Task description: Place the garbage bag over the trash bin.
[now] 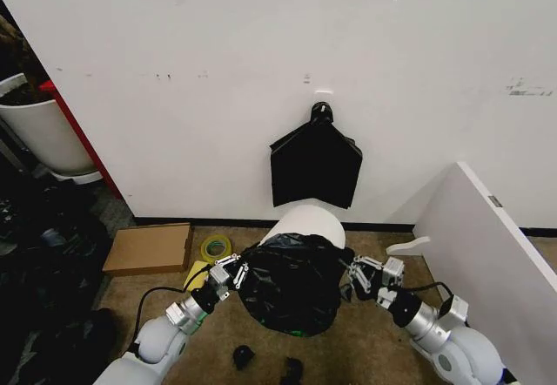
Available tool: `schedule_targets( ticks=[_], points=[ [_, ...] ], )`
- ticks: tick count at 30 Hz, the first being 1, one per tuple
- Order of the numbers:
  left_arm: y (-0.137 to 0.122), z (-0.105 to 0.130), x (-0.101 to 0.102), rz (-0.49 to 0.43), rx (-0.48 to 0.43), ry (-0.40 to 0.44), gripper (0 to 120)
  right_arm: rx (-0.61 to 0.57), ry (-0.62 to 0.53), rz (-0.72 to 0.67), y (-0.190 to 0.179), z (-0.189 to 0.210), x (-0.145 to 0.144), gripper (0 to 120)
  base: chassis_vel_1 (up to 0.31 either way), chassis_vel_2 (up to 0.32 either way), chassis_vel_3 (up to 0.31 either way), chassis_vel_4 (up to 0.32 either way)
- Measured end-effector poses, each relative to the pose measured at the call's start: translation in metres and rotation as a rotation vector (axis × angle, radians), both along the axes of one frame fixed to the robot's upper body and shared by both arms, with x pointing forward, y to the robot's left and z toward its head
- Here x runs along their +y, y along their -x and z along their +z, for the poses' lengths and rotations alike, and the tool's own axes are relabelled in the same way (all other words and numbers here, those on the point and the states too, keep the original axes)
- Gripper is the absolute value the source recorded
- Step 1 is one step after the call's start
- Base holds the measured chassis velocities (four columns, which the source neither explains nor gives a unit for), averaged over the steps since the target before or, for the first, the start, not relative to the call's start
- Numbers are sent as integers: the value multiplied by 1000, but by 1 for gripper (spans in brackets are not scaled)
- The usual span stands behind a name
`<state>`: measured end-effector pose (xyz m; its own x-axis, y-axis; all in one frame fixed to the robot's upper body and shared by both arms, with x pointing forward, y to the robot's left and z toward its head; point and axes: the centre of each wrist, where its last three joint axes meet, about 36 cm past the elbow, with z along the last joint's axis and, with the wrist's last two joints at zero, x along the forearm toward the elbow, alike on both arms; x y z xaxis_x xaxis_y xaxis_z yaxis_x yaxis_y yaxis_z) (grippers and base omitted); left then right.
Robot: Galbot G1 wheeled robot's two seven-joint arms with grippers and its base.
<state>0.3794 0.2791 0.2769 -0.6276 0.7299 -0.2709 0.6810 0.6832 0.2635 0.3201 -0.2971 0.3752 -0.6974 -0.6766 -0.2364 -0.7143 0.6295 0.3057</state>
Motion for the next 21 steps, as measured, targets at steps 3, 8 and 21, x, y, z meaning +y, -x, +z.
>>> schedule_targets(
  ticks=[3, 8, 21],
  points=[
    [-1, 6, 0, -30, -17, 3, 0, 77, 28, -70, -5, -18, -7, 0, 0, 0, 0, 0],
    [1, 11, 0, -72, -22, 11, 0, 104, 104, -106, -5, -30, -10, 0, 0, 0, 0, 0],
    [-6, 9, 4, 57, 38, 111, 0, -30, 130, -90, -5, -45, -25, 13, 0, 0, 0, 0]
  ],
)
